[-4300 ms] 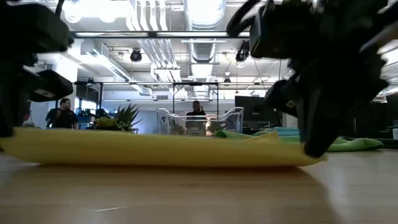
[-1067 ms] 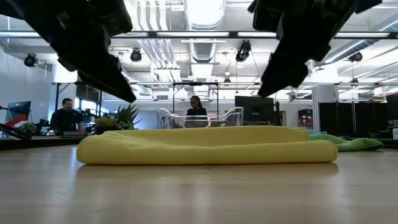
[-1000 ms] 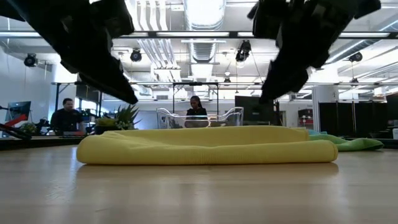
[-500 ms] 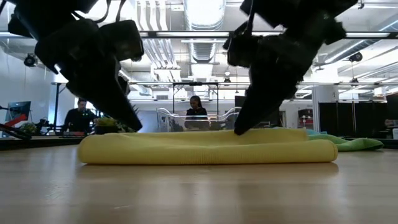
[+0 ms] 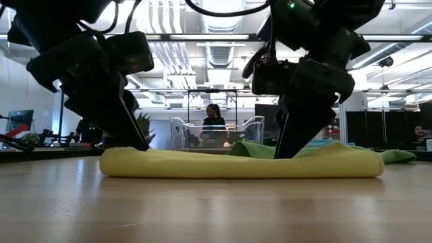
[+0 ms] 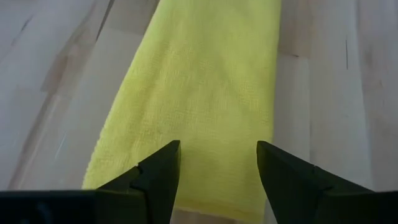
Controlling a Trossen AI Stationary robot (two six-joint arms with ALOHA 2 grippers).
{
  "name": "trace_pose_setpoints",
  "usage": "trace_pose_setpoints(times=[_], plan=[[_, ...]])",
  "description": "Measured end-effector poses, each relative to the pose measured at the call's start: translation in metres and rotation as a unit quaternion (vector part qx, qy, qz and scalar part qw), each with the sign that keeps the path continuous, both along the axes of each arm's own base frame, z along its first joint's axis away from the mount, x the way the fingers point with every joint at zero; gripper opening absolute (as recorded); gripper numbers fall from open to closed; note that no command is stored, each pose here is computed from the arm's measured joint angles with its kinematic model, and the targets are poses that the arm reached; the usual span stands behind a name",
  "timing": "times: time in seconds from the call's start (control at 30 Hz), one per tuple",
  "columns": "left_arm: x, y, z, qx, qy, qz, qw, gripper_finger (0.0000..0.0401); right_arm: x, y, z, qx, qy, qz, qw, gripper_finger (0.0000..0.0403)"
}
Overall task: Fold microfiber towels
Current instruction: Fold the yellow towel
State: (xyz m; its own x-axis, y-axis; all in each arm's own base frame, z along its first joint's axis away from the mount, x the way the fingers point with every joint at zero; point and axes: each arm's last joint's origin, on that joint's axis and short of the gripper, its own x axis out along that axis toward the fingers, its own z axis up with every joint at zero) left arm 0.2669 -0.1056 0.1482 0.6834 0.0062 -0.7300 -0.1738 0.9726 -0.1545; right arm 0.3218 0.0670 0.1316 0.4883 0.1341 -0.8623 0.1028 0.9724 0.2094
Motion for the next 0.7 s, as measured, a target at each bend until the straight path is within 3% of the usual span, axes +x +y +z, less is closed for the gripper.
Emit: trace_pose_setpoints(times=[0.27, 0.7], plan=[[0.0, 0.001, 0.0, 0.002, 0.0, -0.001, 1.0, 0.0196, -0.005, 0.001, 0.02, 0.005, -0.023, -0.005, 1.0, 0.0224], [0.0, 0.004, -0.003, 0.013, 0.011, -0.017, 1.0, 0.0196, -0.035, 0.005, 0.013, -0.04, 0.119, -0.024, 0.992, 0.0224]])
